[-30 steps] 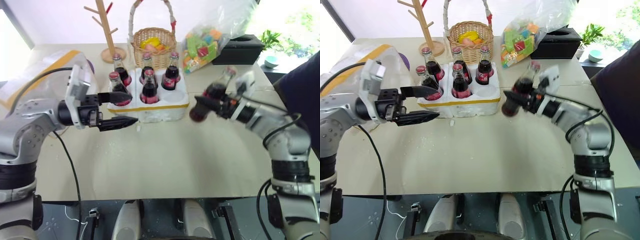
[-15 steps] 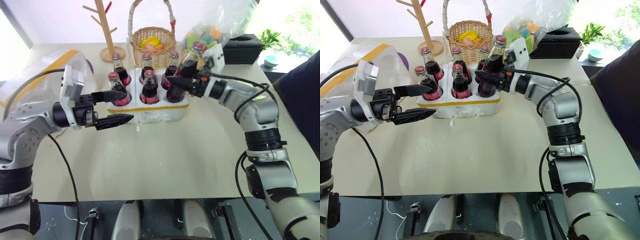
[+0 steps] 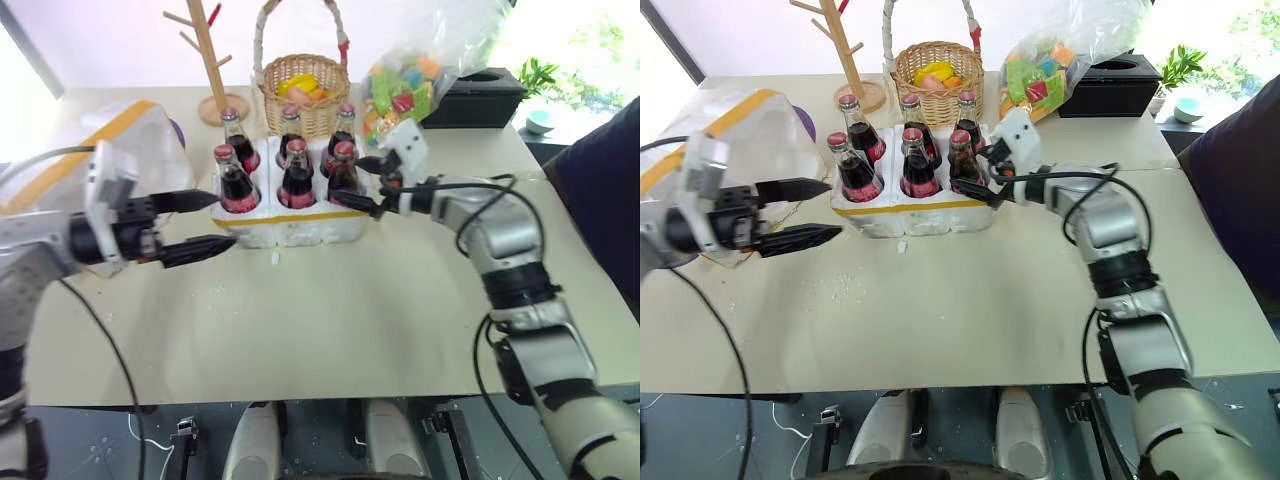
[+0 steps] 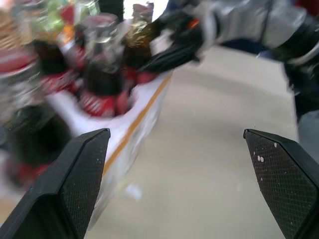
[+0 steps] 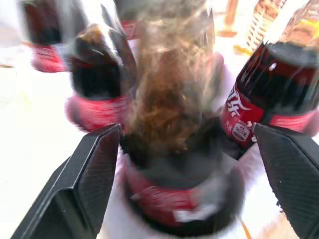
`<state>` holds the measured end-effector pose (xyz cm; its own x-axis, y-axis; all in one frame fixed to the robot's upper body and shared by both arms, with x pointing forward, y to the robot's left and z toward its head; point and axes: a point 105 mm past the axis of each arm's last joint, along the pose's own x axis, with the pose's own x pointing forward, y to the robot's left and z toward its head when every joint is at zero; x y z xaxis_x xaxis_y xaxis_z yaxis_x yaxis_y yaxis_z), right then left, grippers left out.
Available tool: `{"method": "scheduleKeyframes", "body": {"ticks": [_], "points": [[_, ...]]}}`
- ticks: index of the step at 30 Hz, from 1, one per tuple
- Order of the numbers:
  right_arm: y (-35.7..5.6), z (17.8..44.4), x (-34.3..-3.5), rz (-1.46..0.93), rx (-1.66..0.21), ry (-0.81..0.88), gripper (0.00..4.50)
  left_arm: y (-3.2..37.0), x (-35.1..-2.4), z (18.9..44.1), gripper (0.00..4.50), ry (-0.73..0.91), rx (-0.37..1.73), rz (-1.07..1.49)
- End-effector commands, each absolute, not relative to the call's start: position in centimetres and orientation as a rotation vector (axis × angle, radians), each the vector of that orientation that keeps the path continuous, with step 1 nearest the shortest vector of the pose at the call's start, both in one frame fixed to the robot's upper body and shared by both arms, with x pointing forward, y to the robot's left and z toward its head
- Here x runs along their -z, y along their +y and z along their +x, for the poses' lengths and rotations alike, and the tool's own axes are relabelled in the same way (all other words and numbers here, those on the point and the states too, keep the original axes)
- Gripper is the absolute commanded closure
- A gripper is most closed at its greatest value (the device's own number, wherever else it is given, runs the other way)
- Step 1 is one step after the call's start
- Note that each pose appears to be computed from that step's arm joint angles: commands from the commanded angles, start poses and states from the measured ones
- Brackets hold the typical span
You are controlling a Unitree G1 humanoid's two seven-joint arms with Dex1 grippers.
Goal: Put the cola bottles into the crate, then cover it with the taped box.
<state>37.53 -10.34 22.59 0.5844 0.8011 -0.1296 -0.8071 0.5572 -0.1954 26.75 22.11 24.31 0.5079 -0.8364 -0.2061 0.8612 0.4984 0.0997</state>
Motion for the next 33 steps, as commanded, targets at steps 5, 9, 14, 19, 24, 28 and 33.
{"method": "scheduleKeyframes", "body": {"ticks": [5,9,14,19,24,28,33], "points": [[-14.9,29.6,-29.3,-0.236,-1.055,-0.037,0.06,32.8,-28.8,21.8,0.00,0.299,0.754,0.335],[-15.9,27.2,-30.4,-0.246,-1.084,-0.016,0.06,38.4,-28.2,19.5,0.00,0.484,0.588,0.379],[-15.0,25.7,-32.2,-0.181,-1.184,-0.075,0.06,42.7,-26.9,18.9,0.00,0.664,0.478,0.418],[-14.3,25.2,-32.1,-0.155,-1.236,-0.069,0.06,44.1,-25.3,21.8,0.00,0.662,0.425,0.420],[-14.8,25.5,-31.1,-0.173,-1.177,-0.028,0.06,43.4,-23.2,26.9,0.00,0.707,0.413,0.425],[-15.2,25.4,-31.0,-0.162,-1.146,-0.028,0.06,42.8,-22.8,28.8,0.00,0.719,0.398,0.439],[-15.5,24.7,-30.5,-0.153,-1.120,-0.023,0.06,42.1,-22.1,30.4,0.00,0.743,0.396,0.472]]}}
